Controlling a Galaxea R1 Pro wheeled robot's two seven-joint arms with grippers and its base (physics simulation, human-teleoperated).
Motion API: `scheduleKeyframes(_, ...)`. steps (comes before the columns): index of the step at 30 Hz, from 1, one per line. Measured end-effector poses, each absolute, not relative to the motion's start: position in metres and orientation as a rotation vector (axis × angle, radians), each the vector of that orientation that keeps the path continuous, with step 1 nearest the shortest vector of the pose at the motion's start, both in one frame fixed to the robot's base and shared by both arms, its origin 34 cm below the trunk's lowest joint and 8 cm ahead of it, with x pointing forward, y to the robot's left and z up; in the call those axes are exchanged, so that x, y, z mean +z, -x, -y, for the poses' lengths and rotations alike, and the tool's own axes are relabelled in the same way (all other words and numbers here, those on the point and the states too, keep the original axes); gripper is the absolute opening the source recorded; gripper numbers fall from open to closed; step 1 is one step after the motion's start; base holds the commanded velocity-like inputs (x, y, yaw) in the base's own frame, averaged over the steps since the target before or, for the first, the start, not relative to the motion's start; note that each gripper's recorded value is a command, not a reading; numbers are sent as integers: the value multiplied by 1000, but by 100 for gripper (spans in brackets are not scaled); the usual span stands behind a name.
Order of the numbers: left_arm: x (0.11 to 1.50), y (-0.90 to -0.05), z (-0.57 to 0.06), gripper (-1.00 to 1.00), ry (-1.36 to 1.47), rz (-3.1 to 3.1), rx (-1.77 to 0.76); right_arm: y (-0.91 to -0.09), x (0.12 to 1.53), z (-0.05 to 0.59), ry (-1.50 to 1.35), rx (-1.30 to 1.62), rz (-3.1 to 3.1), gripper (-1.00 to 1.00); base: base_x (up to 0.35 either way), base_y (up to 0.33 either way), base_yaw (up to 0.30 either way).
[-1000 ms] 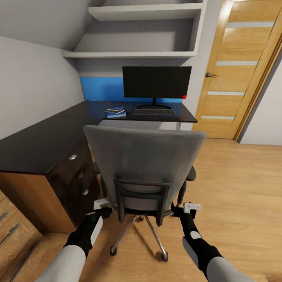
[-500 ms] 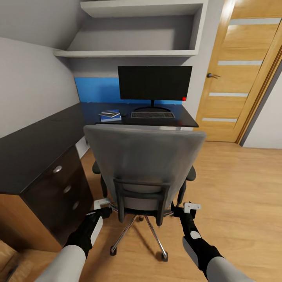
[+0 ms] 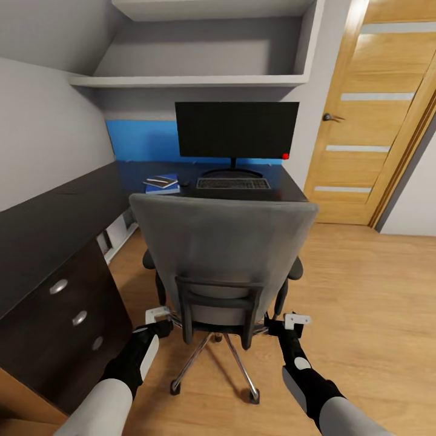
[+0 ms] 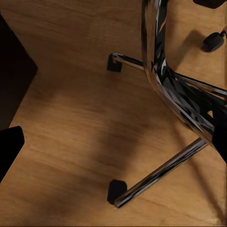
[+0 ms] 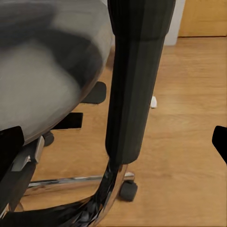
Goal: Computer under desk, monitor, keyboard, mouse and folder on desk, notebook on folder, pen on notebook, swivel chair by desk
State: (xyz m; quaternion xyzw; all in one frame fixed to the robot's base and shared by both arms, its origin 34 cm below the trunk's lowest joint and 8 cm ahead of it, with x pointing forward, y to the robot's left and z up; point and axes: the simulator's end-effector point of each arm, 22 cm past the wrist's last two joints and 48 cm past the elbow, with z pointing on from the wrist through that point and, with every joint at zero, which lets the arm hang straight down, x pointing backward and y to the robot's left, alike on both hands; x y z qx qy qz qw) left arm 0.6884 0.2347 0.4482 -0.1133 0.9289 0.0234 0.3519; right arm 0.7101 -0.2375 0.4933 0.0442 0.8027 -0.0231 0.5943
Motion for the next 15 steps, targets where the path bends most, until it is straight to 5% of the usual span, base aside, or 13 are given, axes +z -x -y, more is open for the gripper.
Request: scheduleKeyframes(15,448,-689,-235,100,293,-2403,62,-710,493,237,-97,-53,-1865,100,322,-2,0)
